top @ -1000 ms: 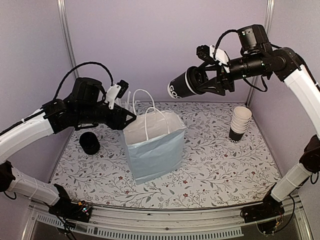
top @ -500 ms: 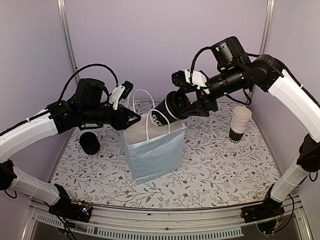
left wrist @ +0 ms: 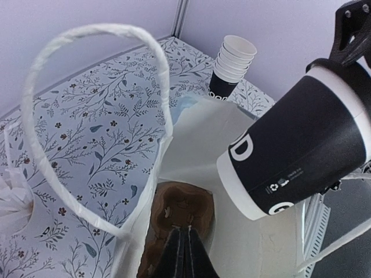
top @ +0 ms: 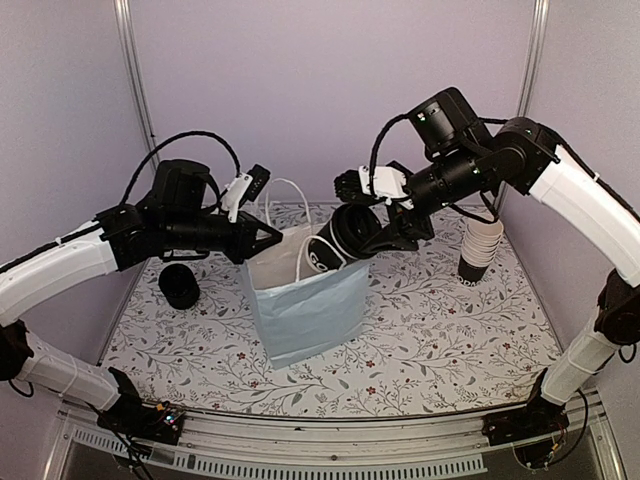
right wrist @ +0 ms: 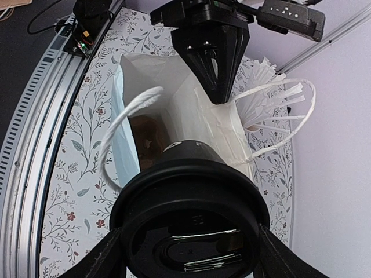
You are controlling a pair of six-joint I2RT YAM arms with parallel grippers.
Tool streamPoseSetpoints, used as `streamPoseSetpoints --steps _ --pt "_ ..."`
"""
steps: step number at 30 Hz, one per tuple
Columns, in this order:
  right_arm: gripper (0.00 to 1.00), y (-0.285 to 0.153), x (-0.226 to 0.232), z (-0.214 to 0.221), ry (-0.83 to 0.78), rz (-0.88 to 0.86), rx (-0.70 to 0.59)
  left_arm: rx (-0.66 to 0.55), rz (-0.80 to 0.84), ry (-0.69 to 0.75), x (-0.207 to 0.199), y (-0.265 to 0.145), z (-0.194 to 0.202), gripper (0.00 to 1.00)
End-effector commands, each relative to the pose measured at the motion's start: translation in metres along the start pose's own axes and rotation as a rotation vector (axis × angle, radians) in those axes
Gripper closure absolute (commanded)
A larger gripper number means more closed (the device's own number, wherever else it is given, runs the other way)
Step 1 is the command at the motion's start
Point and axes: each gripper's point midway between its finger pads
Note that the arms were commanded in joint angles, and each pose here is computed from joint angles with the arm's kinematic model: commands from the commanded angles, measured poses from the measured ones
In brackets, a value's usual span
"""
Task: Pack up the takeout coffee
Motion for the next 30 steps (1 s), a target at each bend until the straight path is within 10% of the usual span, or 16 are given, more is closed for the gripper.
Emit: streamPoseSetpoints --steps 1,4,9,12,20,30 --pt "0.57 -0.01 0.013 0.0 -0.045 -0.002 0.013 -0.036 0.013 0.007 -0.001 -0.004 -0.013 0.97" --pt "0.57 -0.008 0.017 0.002 -0.058 -0.005 0.034 -0.065 -0.015 0.021 0.0 -0.02 -0.026 0.86" --pt "0.57 -0.006 0.025 0.007 -0.084 -0.008 0.06 -0.048 -0.168 0.025 0.024 -0.037 -0.027 0.39" --pt "0.58 -0.003 0.028 0.011 -0.098 -0.007 0.078 -0.03 -0.153 0.034 0.025 -0.029 -0.027 0.34" --pt "0.58 0.0 0.034 0.013 -0.121 -0.006 0.104 0.025 0.049 0.047 -0.002 0.003 -0.018 0.45" --pt "0.58 -0.002 0.039 0.016 -0.139 -0.004 0.123 0.0 0.156 0.026 -0.022 0.005 -0.016 0.9"
Point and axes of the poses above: each gripper's point midway between its finger pads, its own y axis out along the fingers, its own x axis along the line the jaws close on, z = x × y, and after that the axes turned 13 degrees about y, right-handed
